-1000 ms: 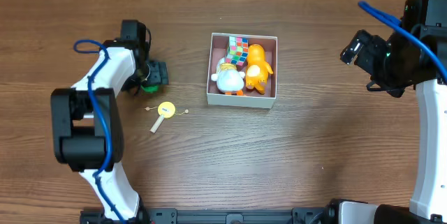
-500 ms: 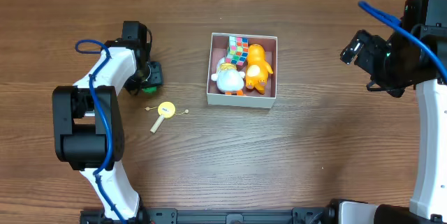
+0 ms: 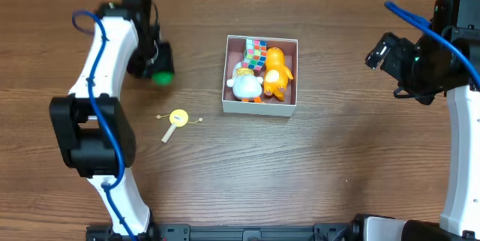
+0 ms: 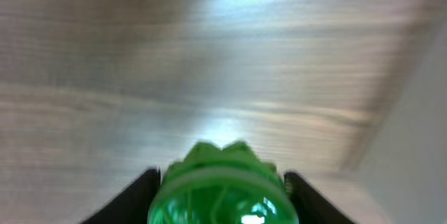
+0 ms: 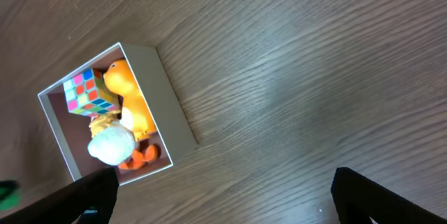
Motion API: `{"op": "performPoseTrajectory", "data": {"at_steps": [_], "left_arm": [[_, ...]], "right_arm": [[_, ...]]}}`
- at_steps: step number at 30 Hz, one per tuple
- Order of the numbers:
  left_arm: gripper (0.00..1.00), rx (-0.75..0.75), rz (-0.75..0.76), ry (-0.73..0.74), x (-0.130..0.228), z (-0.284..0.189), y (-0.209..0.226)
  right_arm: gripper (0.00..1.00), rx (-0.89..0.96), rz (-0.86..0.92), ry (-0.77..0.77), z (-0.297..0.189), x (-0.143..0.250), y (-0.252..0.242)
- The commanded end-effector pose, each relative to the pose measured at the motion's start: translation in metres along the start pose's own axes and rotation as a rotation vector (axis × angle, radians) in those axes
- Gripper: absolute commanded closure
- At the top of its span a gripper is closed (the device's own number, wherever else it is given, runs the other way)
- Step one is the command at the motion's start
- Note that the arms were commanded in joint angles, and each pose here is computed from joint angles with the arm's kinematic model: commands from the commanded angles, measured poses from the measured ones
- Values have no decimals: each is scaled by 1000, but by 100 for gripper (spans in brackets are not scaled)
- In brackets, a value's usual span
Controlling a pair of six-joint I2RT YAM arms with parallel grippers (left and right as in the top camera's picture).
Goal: Pack container
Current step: 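Carry the green toy into the box and release it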
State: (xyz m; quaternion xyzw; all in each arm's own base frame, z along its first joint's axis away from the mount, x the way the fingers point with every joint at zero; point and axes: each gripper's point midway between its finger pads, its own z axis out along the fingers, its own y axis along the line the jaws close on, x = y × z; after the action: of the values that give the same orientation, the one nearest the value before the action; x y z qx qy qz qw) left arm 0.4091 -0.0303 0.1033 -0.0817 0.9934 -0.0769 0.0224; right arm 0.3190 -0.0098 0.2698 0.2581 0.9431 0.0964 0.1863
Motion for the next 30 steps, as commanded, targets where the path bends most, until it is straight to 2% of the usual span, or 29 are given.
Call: {"op": "performPoseTrajectory", "data": {"at_steps": [1,5,8,11,14,18,21,26,27,29,30], "left_arm": [[64,157,109,-110,-16,-59,-64],[60,130,272,-194,-11,-84,-119],[55,82,363,-210,1,-71,-155],[54,71,416,-231,6,-51,-189],[55,9,359,-215,4,-24,-194],[59,58,368,-110,11,18,-206],[59,72,416,-41,27,45,-220],[57,40,511,-64,39,52,-240],[52,33,516,-62,40,53,-240],[32,32,516,-59,41,53,-240],[26,32,516,-59,41,53,-239]], "right_arm": [[0,-4,4,-6,-1,-1,0],[0,-4,4,-6,-1,-1,0],[0,-4,4,-6,-1,-1,0],[0,-4,4,-6,-1,-1,0],[0,-4,4,-6,-1,-1,0],[0,-4,4,-6,-1,-1,0],[0,-4,4,-6,-1,-1,0],[0,-4,4,-6,-1,-1,0],[0,-4,4,-6,-1,-1,0],[0,-4,4,-6,-1,-1,0],[0,-4,4,-6,-1,-1,0]]}}
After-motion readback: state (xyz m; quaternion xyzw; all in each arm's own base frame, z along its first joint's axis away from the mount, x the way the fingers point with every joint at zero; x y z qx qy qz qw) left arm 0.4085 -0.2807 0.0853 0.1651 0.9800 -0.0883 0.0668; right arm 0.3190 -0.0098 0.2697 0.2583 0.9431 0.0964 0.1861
